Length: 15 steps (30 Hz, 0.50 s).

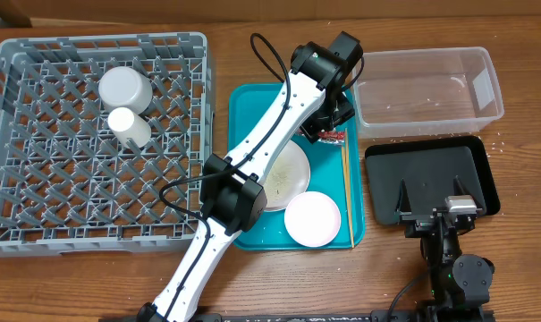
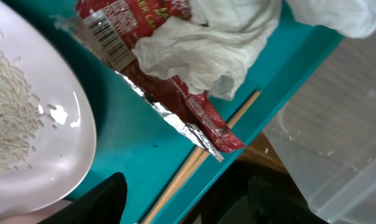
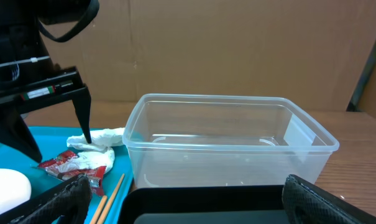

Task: Sort waste into correct bins and load items into the dishwasher
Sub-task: 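Grasp the red snack wrapper with the left gripper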

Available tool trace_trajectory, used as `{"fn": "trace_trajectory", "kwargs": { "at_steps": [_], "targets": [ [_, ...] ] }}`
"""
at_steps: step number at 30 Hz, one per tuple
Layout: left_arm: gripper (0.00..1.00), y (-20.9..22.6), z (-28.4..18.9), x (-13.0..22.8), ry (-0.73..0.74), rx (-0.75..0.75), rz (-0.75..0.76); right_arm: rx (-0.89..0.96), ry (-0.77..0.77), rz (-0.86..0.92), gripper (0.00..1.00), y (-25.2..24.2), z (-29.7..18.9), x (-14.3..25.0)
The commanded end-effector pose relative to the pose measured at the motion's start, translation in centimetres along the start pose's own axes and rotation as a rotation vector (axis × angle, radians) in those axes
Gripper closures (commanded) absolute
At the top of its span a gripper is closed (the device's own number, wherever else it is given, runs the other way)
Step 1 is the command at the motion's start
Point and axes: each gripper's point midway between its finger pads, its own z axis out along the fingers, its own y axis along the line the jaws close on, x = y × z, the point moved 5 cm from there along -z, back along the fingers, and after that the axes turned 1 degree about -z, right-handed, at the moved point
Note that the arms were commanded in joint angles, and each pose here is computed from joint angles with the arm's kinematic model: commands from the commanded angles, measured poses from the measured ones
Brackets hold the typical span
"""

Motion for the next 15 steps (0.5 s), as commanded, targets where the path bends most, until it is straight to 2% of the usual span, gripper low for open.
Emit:
{"fn": "trace_trajectory", "kwargs": {
  "at_steps": [1,5,15],
  "targets": [
    [0.36,0.4,1.6,0.1,0.019,-0.038,-0.082,-0.008,-0.005,0.000,0.00,0.2,0.0,0.2],
    [0.39,0.8,2.3,0.6,0.027,-0.071,-0.132,-0.008,-0.005,0.000,0.00,0.2,0.0,0.2],
    [0.39,0.8,3.4,1.6,0.019,-0.090,-0.330,-0.008,-0.005,0.000,0.00,0.2,0.0,0.2]
  ]
}}
